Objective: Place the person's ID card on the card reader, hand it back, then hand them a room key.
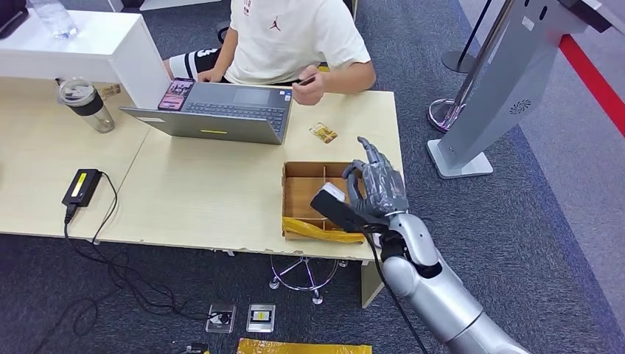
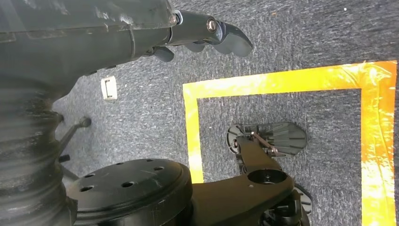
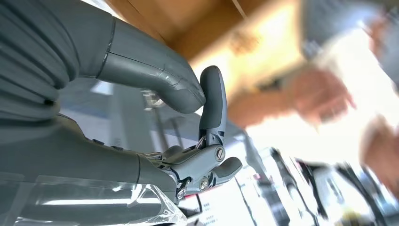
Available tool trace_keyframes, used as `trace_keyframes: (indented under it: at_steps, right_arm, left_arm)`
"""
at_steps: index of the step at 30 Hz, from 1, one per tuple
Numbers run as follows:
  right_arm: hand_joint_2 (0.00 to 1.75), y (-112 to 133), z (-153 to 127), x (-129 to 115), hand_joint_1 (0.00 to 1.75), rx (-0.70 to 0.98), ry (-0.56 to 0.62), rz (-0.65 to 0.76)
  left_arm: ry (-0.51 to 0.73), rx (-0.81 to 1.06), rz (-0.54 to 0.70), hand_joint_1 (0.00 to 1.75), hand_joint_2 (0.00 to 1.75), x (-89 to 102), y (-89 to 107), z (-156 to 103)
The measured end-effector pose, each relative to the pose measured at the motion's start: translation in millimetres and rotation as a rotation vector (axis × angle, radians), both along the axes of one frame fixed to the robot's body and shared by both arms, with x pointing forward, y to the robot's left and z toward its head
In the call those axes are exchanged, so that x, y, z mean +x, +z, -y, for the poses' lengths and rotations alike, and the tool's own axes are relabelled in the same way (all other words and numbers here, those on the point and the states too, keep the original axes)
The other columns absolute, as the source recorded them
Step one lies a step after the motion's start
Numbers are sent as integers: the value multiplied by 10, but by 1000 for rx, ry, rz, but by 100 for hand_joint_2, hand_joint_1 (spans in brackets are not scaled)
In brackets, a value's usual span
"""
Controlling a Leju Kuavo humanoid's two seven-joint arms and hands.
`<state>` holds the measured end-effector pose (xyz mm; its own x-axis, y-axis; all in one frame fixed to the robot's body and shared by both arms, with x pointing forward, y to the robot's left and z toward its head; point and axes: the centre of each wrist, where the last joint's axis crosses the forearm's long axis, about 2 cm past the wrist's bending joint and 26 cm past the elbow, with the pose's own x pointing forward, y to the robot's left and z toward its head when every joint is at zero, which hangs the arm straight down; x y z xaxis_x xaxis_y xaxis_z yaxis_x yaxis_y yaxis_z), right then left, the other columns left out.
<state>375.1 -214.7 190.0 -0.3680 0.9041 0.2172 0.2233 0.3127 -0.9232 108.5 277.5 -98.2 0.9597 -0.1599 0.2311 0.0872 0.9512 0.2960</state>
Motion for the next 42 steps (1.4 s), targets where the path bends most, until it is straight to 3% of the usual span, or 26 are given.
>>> trace_keyframes:
  at_steps: [6, 10, 12, 16, 17, 27, 42]
  right_arm:
    - [175, 476, 184, 223, 175, 207, 43, 198]
    - [175, 801, 131, 339, 175, 297, 89, 295]
    - [175, 929, 66, 379, 167, 316, 109, 331]
    - [175, 1027, -84, 416, 7, 335, 125, 351]
    - [175, 1031, -120, 418, 0, 337, 122, 346]
    - [175, 754, -387, 231, 0, 274, 83, 166]
    - [175, 635, -655, 21, 0, 183, 207, -2]
  left_arm:
    - [-23, -13, 3, 0, 175, -5, -4, -25]
    - [-32, -15, 4, 0, 175, 2, -3, -31]
    - [-38, -17, 6, 0, 175, 10, -1, -30]
    - [-51, -19, 10, 0, 175, 18, 1, -30]
    - [-53, -17, 13, 0, 175, 20, 1, -31]
    - [-61, -13, 27, 0, 175, 12, -1, -32]
    - [-33, -43, -41, 0, 175, 7, -5, -72]
